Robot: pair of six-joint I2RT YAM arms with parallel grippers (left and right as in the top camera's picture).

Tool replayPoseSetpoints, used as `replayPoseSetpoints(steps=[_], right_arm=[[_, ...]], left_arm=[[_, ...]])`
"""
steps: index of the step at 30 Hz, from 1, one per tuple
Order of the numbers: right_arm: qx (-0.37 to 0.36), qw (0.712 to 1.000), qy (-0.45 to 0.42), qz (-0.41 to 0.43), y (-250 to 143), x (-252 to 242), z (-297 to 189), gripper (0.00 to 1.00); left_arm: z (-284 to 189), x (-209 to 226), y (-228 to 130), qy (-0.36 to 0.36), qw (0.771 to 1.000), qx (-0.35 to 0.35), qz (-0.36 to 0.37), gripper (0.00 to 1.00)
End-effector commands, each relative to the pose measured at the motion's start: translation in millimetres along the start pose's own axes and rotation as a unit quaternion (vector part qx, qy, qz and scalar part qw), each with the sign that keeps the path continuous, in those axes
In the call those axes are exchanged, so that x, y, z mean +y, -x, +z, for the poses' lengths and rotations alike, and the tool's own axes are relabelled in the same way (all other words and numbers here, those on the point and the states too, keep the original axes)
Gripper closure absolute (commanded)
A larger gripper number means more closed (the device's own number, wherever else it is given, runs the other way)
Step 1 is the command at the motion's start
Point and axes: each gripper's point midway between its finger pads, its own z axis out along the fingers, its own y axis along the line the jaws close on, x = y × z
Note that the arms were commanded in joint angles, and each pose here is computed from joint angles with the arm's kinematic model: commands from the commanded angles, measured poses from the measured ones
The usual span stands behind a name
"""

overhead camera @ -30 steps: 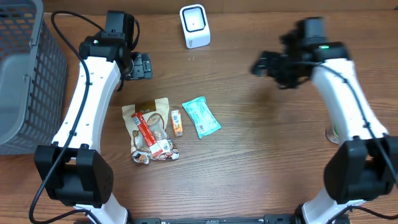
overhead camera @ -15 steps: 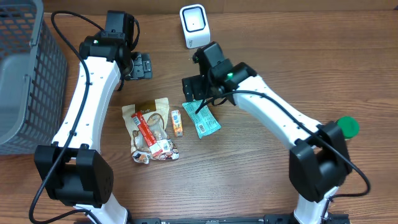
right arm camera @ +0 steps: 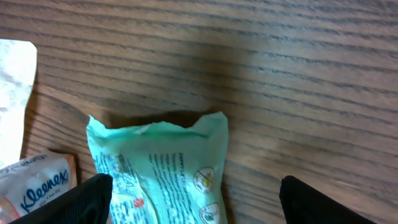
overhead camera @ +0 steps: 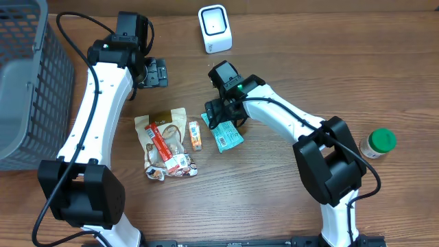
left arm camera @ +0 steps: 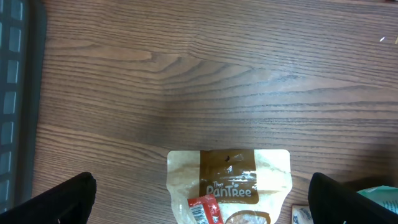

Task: Scan the item barcode
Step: 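Grasp the teal wet-wipes pack and lift it with the right gripper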

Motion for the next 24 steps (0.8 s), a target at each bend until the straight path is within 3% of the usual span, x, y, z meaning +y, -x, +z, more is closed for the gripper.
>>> replayPoseSetpoints(steps=[1,9,12,24], right_arm=[[0.002,1.0,-0.014,0.009,0,-13,-1,0.12],[0.005,0.999,-0.034,0.022,0,-27,-2,0.11],[0.004,0.997,-0.066,0.042,-2,-38,-3,0.05],[0.046,0.983,-0.17,0.061,-23,-97,-15,0.0]], left_arm=[[-10,2,7,0.002,1.0,-0.017,-0.004,0.0],[-10,2,7,0.002,1.0,-0.017,-0.004,0.0],[-10,2,7,0.002,1.0,-0.017,-0.004,0.0],[-10,2,7,0.002,1.0,-0.017,-0.004,0.0]])
